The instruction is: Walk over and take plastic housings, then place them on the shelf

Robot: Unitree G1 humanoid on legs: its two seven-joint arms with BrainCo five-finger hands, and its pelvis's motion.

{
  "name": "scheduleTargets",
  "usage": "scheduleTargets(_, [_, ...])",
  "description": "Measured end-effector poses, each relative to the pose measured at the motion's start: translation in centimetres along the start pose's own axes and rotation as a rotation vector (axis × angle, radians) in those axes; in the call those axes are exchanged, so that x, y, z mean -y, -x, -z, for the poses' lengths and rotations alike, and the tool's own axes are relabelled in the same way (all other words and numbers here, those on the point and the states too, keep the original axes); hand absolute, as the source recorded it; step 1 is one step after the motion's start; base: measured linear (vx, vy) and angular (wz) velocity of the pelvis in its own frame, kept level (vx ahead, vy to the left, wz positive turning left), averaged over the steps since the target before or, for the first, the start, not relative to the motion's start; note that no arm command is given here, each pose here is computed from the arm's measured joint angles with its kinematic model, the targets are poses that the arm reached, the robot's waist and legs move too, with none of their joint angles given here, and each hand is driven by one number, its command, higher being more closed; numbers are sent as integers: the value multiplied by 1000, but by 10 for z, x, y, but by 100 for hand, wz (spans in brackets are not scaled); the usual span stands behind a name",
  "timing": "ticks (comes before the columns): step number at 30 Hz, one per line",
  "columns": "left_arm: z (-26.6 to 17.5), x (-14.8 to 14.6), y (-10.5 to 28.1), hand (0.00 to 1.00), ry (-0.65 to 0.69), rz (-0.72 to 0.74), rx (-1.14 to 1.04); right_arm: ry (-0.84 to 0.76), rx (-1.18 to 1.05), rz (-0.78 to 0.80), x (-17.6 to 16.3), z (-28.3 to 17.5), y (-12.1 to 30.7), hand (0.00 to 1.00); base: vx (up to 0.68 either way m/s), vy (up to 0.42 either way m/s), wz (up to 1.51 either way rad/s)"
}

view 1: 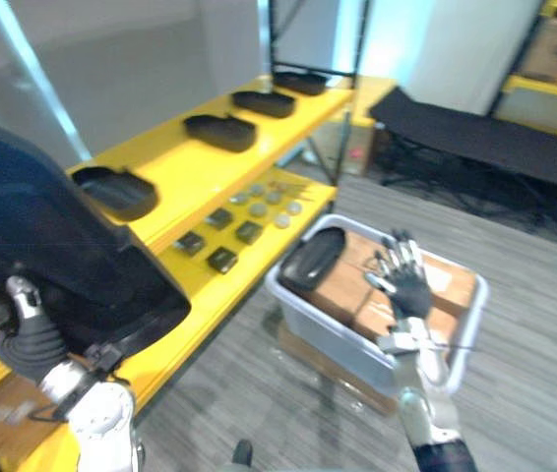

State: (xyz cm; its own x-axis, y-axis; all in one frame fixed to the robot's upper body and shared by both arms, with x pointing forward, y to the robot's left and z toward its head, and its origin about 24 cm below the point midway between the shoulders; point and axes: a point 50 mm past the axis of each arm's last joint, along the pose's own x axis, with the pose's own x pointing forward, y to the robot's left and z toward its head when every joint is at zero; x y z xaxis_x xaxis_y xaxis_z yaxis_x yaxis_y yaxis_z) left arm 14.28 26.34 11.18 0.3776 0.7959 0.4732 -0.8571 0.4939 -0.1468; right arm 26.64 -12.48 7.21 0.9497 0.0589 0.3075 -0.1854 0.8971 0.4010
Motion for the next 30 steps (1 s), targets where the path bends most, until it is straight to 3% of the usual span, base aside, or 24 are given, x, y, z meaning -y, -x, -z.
scheduleTargets(9, [2, -5, 4, 100, 18, 23, -31, 6, -41, 10, -4, 3, -5, 0, -15, -5, -16])
scheduleTargets(16, [10, -3, 11, 100, 29, 74, -112, 23, -149, 31, 9, 18, 22, 0, -19, -21, 24])
scheduleTargets(24, [4, 26, 14, 100, 138, 183, -85, 92, -81, 20, 16, 3, 21, 0, 10, 33, 30])
scheduleTargets(30, [-28, 79, 1, 100, 255, 450, 171, 153, 44, 98, 40, -25, 24, 0, 2, -9, 66])
